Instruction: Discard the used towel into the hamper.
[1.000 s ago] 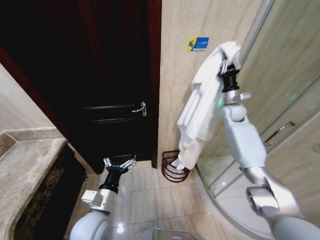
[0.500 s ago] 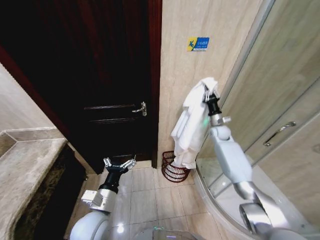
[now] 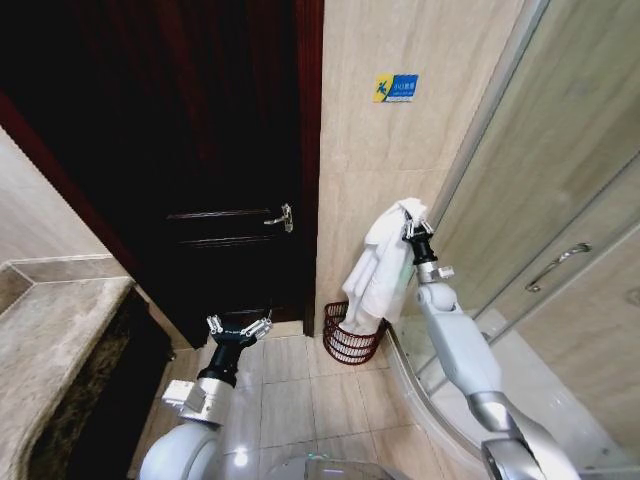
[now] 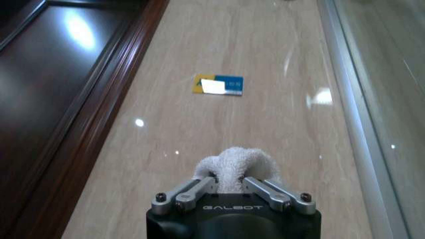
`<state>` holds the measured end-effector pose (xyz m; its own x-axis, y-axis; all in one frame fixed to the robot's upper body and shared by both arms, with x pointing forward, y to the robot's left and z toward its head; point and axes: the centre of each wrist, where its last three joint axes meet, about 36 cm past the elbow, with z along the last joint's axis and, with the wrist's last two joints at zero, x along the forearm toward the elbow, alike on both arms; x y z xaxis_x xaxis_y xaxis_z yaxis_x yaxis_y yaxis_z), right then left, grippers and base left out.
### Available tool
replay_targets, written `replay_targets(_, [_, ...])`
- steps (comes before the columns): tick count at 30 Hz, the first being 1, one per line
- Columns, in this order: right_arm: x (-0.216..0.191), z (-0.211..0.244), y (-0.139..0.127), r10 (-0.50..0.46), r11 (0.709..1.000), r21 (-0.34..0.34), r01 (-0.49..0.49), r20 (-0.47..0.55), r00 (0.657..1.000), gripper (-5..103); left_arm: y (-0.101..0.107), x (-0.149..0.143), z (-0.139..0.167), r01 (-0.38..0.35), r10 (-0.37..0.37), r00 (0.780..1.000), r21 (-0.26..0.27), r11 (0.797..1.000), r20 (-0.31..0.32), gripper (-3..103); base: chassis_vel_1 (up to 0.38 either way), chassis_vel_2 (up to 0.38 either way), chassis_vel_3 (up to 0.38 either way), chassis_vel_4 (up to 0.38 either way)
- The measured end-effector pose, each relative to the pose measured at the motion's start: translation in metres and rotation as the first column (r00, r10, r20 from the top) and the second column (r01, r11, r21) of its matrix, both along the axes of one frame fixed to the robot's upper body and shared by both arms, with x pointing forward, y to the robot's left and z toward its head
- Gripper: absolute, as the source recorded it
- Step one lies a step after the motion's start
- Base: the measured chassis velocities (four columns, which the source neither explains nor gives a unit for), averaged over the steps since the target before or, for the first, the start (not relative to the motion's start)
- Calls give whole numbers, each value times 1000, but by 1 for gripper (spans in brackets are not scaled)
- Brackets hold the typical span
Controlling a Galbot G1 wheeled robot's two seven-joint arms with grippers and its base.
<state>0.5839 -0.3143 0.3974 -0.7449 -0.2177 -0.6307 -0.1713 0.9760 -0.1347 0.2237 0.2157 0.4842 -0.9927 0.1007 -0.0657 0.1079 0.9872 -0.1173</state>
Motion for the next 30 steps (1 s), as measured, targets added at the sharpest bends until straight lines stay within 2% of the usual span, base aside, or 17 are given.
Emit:
replay_targets(8, [-31, -29, 6, -18, 1000, 23, 20, -78, 997, 4, 0, 0, 0, 0, 0, 1000, 0, 1000, 0, 100, 0, 0, 0, 0])
replay_targets(13, [-54, -49, 14, -21, 998, 64, 30, -125, 992, 4, 0, 0, 0, 0, 0, 1000, 0, 1000, 0, 100, -21, 16, 22, -17])
replay_targets(25, [-92, -83, 30, -11, 992, 119, 37, -213, 977, 4, 0, 0, 0, 0, 0, 1000, 0, 1000, 0, 100, -150, 136, 149, -153])
replay_targets(28, [-100, -92, 32, -24, 987, 145, 63, -257, 966, 4, 0, 0, 0, 0, 0, 1000, 0, 1000, 0, 100, -127, 87, 47, -54])
replay_targets(30, [-110, -102, 31, -23, 978, 187, 91, -339, 941, 4, 0, 0, 0, 0, 0, 1000, 0, 1000, 0, 100, -41, 40, -1, -6])
